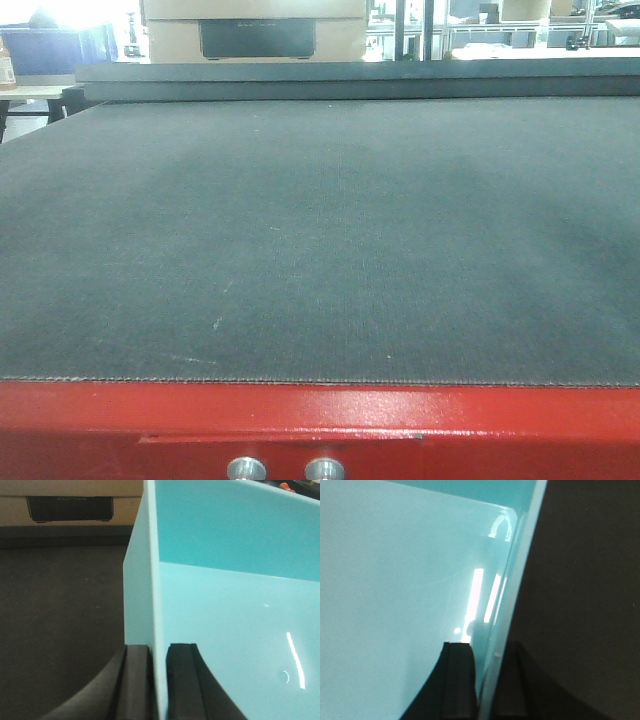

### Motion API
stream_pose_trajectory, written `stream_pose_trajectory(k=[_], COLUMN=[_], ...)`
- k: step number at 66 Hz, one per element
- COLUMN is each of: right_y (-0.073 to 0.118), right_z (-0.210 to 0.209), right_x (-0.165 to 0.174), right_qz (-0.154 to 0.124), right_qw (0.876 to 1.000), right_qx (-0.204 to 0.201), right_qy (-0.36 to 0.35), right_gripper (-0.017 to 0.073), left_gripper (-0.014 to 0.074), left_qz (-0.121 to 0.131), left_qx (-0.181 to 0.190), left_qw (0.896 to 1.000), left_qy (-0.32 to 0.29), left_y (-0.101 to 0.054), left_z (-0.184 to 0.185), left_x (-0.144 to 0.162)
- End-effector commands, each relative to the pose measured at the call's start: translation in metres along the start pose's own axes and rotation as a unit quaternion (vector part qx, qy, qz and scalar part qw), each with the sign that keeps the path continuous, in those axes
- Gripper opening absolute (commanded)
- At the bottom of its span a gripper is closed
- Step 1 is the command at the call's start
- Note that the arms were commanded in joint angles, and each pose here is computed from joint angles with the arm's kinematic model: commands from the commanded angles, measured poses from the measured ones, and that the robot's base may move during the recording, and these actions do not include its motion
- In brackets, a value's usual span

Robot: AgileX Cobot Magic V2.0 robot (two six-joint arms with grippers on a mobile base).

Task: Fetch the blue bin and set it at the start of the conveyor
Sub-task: 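Hold the bin with both grippers above the grey table surface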

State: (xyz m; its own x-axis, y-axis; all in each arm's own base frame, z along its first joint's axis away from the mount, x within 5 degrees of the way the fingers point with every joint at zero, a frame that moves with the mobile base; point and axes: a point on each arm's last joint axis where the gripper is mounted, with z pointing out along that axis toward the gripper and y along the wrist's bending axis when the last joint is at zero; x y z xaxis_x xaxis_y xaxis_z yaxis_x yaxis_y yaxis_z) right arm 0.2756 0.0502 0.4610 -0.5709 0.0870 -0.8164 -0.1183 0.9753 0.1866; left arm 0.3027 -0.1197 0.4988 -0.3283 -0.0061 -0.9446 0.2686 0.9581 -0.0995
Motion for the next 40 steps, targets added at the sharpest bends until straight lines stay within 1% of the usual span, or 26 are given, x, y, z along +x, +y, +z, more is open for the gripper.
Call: stream_pose_trajectory(k=[1, 40], right_y=[-0.001, -0.0009], right_z=[-0.0054, -0.0054], right_x=[-0.0038, -0.0046], right_qz=[-0.02, -0.02], right_qw=[1.0, 1.0], right_qx=[0.007, 0.006], right_qy=[-0.017, -0.021], right_gripper=[-0.0153, -0.0153], left_gripper=[-0.0111, -0.0111], left_qz=[-0.01, -0.01], left_qx=[0.018, 0.018], left_qw=[0.999, 0.999], left_qy=[-0.049, -0.049], left_y=[-0.0035, -0.0035], left_z=[-0.0101, -0.0101], left_x=[-0.0125, -0.0125])
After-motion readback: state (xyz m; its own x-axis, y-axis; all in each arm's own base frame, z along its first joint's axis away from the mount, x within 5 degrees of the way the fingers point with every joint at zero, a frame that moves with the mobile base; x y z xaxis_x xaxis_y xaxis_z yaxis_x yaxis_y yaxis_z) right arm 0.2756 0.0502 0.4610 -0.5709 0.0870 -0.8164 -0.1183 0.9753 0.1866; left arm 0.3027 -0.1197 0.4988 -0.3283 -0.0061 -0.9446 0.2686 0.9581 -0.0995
